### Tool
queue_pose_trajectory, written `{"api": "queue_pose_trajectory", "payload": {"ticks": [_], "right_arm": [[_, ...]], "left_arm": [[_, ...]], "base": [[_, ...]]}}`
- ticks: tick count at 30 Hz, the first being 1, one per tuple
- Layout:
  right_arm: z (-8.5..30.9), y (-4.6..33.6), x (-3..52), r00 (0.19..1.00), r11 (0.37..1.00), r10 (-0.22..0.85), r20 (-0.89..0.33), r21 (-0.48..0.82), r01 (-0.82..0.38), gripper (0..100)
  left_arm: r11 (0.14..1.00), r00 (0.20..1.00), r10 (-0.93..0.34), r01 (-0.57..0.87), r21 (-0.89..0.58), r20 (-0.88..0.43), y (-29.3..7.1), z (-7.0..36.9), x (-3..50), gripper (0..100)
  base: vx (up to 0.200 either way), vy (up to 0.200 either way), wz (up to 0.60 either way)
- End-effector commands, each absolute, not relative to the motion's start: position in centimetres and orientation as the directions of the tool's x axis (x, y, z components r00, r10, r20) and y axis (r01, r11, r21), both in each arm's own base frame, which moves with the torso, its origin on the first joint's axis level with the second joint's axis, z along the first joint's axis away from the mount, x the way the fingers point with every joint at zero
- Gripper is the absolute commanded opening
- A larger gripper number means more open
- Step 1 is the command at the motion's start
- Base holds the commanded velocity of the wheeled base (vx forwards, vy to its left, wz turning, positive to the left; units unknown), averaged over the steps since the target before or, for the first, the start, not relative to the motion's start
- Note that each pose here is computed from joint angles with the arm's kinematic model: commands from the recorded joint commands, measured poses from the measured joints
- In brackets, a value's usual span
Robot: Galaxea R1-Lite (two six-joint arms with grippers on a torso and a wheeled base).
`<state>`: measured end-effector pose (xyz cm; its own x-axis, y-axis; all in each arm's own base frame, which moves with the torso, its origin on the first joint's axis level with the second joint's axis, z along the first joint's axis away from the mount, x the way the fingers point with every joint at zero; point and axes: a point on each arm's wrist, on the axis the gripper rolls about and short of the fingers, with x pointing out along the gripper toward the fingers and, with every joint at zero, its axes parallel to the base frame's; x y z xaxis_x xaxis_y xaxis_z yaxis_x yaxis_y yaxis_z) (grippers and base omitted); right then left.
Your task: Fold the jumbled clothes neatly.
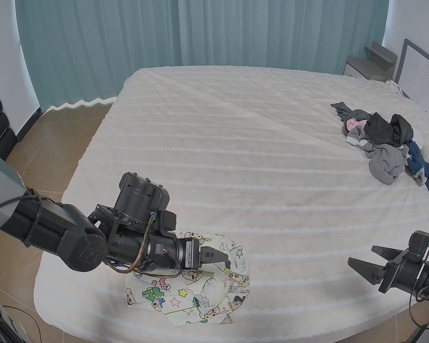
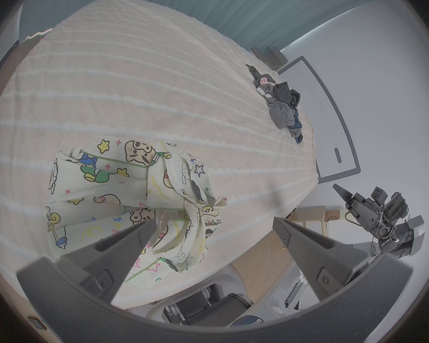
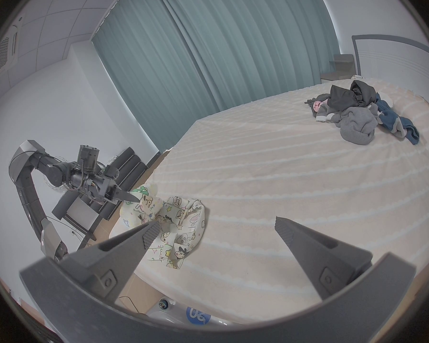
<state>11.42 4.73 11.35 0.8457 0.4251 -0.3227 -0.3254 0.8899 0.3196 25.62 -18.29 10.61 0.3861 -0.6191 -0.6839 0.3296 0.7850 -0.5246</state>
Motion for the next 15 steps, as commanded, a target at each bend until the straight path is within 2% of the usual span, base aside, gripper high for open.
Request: {"api": "queue_pose_trajectory", "payload": {"ticks": [1, 6, 15], "right_arm": [[15.0, 1.9, 5.2, 0.874, 0.879, 0.461, -0.154, -0.056, -0.474, 100], [14.3, 1.5, 5.3, 0.904, 0.893, 0.39, -0.178, -0.165, -0.418, 100], [13.7, 1.4, 5.2, 0.899, 0.891, 0.39, -0.199, -0.163, -0.423, 100]], "left_arm": [[0.647, 0.789, -0.613, 0.532, -0.545, 0.042, -0.8, 17.1, 3.4, 100], [0.603, 0.735, -0.677, 0.586, -0.541, 0.043, -1.3, 16.8, 2.5, 100], [0.598, 0.73, -0.682, 0.587, -0.546, 0.038, -1.3, 16.7, 2.5, 100]], "base": [[0.0, 0.0, 0.0], [0.0, 0.0, 0.0], [0.0, 0.0, 0.0]]}}
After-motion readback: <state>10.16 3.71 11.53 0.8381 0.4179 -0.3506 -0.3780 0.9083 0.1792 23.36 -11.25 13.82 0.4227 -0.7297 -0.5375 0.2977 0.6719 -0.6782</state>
